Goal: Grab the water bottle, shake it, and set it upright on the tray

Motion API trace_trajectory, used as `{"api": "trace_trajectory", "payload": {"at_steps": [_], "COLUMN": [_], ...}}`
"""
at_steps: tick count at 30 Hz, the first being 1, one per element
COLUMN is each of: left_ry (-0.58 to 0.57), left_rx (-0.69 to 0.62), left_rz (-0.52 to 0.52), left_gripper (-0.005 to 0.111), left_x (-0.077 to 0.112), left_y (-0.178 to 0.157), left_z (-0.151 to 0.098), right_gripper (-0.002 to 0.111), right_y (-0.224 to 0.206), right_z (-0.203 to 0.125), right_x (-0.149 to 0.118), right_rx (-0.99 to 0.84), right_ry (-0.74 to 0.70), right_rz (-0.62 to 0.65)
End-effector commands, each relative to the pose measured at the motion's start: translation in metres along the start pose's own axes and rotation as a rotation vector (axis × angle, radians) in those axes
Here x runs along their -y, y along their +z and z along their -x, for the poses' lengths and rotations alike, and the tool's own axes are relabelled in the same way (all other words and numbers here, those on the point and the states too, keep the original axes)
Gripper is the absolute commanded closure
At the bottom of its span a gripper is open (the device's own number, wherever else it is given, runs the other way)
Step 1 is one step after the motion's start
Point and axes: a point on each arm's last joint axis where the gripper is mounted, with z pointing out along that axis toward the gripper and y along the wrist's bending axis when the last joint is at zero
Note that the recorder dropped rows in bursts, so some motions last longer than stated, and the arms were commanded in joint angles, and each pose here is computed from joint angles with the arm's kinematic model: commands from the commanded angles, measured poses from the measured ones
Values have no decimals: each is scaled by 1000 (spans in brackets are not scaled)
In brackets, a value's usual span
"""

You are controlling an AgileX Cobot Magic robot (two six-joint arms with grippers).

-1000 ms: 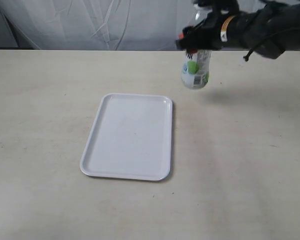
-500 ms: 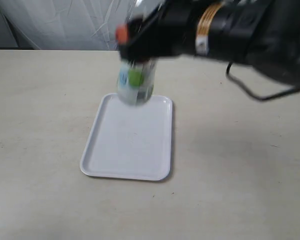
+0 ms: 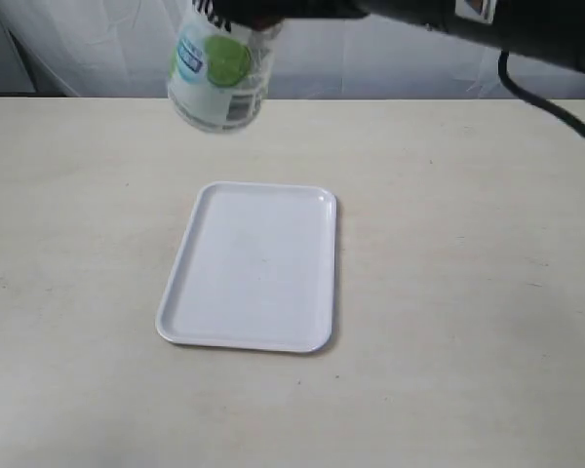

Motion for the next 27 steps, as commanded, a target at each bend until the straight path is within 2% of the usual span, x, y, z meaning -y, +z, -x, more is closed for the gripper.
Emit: {"api": "trace_trajectory", "payload": {"at_steps": [1, 3, 4, 7, 10, 12, 14, 16, 20, 21, 23, 27], "left_ry": [-2, -2, -2, -2, -2, -2, -2, -2, -2, -2, -2, -2], "left_rx": [0, 0, 0, 0, 0, 0, 0, 0, 0, 0, 0, 0], "left_rz": [2, 2, 2, 2, 2, 2, 2, 2, 2, 2, 2, 2], "left_gripper": [107, 107, 107, 107, 107, 107, 107, 107, 107, 107, 107, 107], "left_x": [0, 0, 0, 0, 0, 0, 0, 0, 0, 0, 0, 0], "left_y": [0, 0, 0, 0, 0, 0, 0, 0, 0, 0, 0, 0], "left_z": [-1, -1, -1, -1, -1, -1, -1, -1, -1, -1, -1, -1], "right_gripper": [109, 109, 109, 109, 109, 109, 109, 109, 109, 109, 109, 109], "right_y": [20, 27, 27, 12, -29, -47, -47, -33, 3, 8, 13, 0], "right_z": [-71, -89, -89, -54, 9, 24, 20, -6, -84, -91, -96, -66], "right_x": [3, 4, 4, 0, -8, -9, -6, -1, 2, 2, 1, -5], "right_rx": [-254, -318, -316, -159, 118, 171, 125, -16, -287, -313, -311, -151], "right_ry": [20, 26, 26, 23, -1, -61, -61, -53, -33, -29, -19, -20], "right_rz": [-27, -30, -30, 10, 65, 53, 19, -25, -17, -16, 1, 52]}}
